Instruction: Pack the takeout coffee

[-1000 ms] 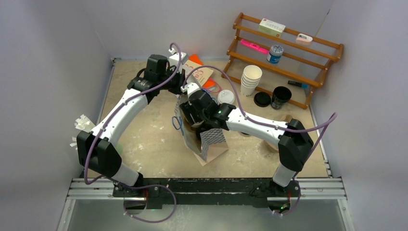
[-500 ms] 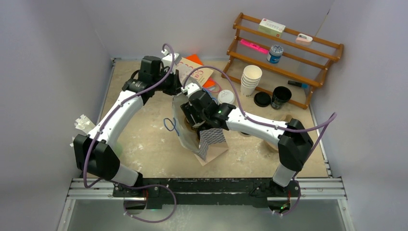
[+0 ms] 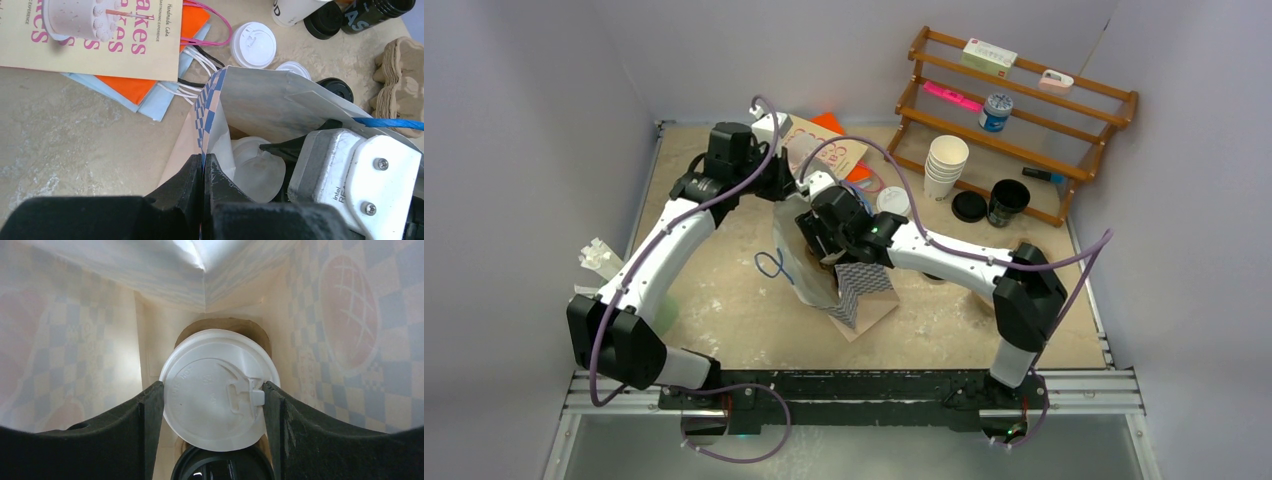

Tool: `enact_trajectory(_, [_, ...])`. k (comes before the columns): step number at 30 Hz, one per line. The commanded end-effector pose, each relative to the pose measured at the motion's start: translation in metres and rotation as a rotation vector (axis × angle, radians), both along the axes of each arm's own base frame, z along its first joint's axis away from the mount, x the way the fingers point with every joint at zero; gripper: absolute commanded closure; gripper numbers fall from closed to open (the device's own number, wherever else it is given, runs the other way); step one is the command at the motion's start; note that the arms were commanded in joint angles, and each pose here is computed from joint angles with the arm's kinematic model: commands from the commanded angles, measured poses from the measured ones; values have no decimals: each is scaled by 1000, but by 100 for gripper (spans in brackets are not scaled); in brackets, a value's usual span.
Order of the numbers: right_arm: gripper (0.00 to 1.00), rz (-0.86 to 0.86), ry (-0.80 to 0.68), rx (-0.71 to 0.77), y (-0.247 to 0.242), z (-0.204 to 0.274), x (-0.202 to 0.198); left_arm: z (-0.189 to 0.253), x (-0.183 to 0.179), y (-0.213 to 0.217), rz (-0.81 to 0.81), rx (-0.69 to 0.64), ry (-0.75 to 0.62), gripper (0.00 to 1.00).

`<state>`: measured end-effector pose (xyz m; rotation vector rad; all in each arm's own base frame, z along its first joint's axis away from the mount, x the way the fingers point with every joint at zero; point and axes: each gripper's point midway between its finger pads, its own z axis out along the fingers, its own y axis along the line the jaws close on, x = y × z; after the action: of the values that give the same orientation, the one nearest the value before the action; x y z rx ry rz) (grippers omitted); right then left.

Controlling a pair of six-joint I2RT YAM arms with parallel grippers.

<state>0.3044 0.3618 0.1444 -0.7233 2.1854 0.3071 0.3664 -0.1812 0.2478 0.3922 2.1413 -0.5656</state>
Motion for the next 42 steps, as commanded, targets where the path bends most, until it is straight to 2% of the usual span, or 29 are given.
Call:
enact_trajectory(1, [49, 1, 134, -138, -19, -50, -17, 30, 16, 9, 53, -32, -128, 100])
enact_trajectory(9, [49, 10, 216, -201, -26, -75, -29, 33, 15, -3, 3, -88, -139, 100])
enact_trajectory(25, [48, 8, 362, -306, -44, -128, -49, 25, 15, -8, -11, -101, -117, 100])
enact_trajectory(42, [48, -11, 451, -354, -57, -155, -65, 20, 11, -8, -18, -105, -100, 100])
